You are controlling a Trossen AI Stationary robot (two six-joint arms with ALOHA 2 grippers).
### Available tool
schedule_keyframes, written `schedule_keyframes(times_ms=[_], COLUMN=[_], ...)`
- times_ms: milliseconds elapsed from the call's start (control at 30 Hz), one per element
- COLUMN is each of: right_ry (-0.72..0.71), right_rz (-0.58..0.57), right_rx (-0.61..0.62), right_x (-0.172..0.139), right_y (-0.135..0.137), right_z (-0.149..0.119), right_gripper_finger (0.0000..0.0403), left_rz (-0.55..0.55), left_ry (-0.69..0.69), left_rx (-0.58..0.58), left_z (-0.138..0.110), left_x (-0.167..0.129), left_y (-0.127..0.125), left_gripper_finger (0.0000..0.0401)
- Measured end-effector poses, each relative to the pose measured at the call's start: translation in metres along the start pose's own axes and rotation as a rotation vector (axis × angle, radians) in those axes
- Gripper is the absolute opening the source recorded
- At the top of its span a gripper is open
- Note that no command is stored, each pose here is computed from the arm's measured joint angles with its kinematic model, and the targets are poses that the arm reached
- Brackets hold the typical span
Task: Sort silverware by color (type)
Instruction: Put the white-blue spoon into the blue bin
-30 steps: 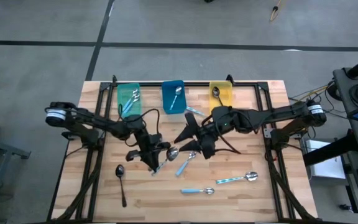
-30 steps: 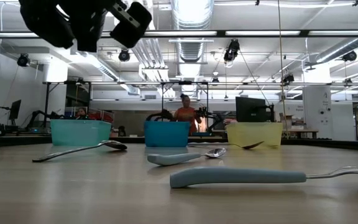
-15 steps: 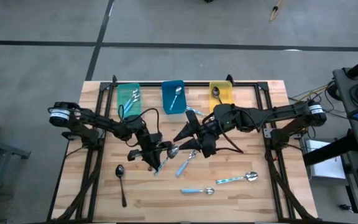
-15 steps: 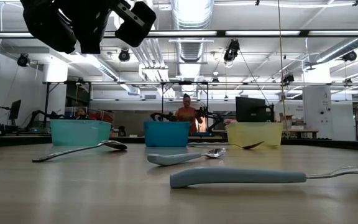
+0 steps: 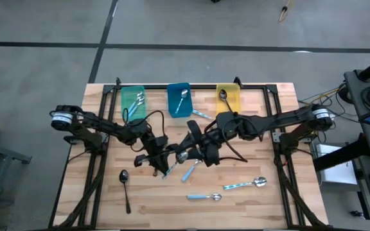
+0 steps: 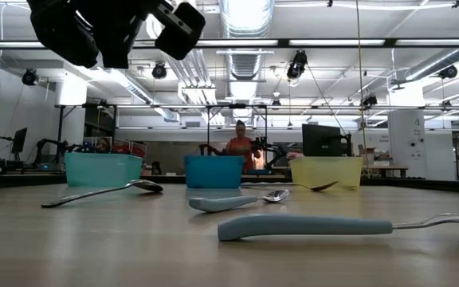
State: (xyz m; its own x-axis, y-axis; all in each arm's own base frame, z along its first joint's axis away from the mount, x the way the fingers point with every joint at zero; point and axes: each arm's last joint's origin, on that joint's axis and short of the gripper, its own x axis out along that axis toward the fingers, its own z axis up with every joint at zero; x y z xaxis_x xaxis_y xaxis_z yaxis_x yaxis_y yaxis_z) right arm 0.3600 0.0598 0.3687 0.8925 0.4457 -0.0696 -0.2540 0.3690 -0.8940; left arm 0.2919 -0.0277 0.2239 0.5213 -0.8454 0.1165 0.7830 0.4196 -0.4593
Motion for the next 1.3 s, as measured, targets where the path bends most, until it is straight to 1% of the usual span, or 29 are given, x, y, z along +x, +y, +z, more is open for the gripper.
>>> schedule_keyframes(times_ms=[167,267,467,567,700,733,1000,1100,1200,1300], right_ry=[-0.002,-0.003,0.002,0.001,0.001,0.003,0.027,0.037,0.052,0.060], right_rz=[-0.004,-0.005,0.004,0.003,0.042,0.052,0.075,0.081,0.086,0.092], right_rx=[-0.029,-0.020,-0.016,0.020,0.048,0.047,0.104,0.117,0.121,0.135], right_x=[0.0020,0.0018,0.0016,0.0015,0.0003,-0.0002,-0.0023,-0.0037,-0.0041,-0.0041], right_y=[0.0008,0.0005,0.0013,0.0012,0.0042,0.0049,0.0064,0.0065,0.0074,0.0087], right_z=[-0.0013,-0.0018,-0.0021,-0.0020,-0.0023,-0.0023,-0.0027,-0.0024,-0.0029,-0.0036], right_gripper_finger=[0.0189,0.0173,0.0116,0.0082,0.0028,0.0020,0.0014,0.0013,0.0011,0.0010], left_rz=[0.003,0.005,0.011,0.015,0.013,0.012,0.021,0.033,0.073,0.094], left_ry=[-0.002,0.000,-0.001,0.002,0.013,0.014,0.011,0.000,-0.047,-0.060], left_rx=[-0.006,-0.011,-0.012,-0.020,-0.034,-0.037,-0.054,-0.062,-0.054,-0.061], left_z=[0.0000,-0.0001,-0.0004,-0.0010,-0.0023,-0.0023,-0.0025,-0.0021,0.0019,0.0021], left_x=[0.0003,0.0003,0.0004,0.0005,0.0009,0.0009,0.0009,0.0008,-0.0002,-0.0007], left_y=[0.0000,0.0003,0.0007,0.0011,0.0014,0.0014,0.0018,0.0022,0.0026,0.0037], left_gripper_finger=[0.0008,0.0009,0.0010,0.0010,0.0011,0.0011,0.0018,0.0037,0.0064,0.0091])
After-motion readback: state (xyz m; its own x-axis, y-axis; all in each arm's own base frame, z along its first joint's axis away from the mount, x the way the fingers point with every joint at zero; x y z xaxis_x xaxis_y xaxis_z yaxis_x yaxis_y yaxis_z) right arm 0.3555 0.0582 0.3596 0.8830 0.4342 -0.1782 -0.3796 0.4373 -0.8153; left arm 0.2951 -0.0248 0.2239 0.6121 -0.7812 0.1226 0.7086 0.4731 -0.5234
